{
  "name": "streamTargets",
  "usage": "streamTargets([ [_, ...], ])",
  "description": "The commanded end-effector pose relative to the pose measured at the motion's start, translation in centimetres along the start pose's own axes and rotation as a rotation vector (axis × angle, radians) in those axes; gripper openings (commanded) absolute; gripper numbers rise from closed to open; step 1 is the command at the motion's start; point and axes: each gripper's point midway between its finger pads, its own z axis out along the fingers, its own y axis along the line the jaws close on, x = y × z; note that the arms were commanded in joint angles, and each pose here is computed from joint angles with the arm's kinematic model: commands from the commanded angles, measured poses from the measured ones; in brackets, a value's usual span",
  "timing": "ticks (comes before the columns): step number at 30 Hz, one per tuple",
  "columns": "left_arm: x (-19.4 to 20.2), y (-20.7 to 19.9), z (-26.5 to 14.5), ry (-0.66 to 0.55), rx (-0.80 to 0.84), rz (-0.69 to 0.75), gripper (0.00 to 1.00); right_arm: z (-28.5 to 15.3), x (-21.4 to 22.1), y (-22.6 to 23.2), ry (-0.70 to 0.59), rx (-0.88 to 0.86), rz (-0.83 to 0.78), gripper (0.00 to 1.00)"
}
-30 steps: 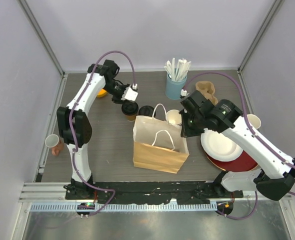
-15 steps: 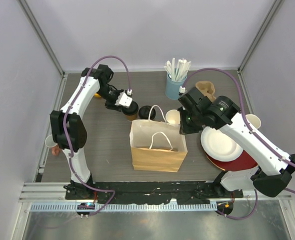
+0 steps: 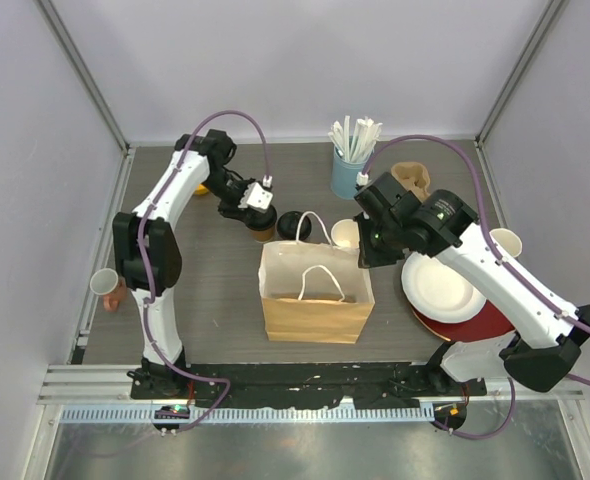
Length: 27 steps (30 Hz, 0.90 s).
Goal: Pack the takeout coffee
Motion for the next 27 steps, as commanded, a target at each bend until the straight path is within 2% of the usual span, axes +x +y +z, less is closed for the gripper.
streamTargets([
  [1,-2.4,-6.9,-0.9,-0.048,0.240,-0.186,0.45,-0.8,-0.8,0.2,-0.026,-0.010,0.005,0.01],
  [7,-1.8,-6.4,-0.3,-0.035,0.254,-0.227,0.42,-0.6,-0.8,0.6,-0.020,-0.023,-0.006,0.01],
  [15,-1.2,-7.9,-0.2,-0.007,0.291,-0.213,0.34,-0.4,-0.9,0.7,-0.016,-0.025,-0.003,0.01],
  [18,-1.3,-7.7,0.1,-0.021,0.291,-0.225,0.30,-0.4,-1.0,0.9,-0.019,-0.036,-0.006,0.01],
  [20,-1.4,-7.4,0.3,-0.020,0.277,-0.234,0.20,-0.4,-1.1,1.0,-0.016,-0.034,-0.012,0.01],
  [22,-1.3,-7.3,0.5,-0.012,0.272,-0.251,0.14,-0.4,-1.0,0.9,-0.012,-0.032,-0.017,0.01],
  [27,-1.1,-7.9,0.2,0.012,0.289,-0.257,0.10,-0.5,-1.1,1.1,-0.018,-0.040,-0.016,0.01],
])
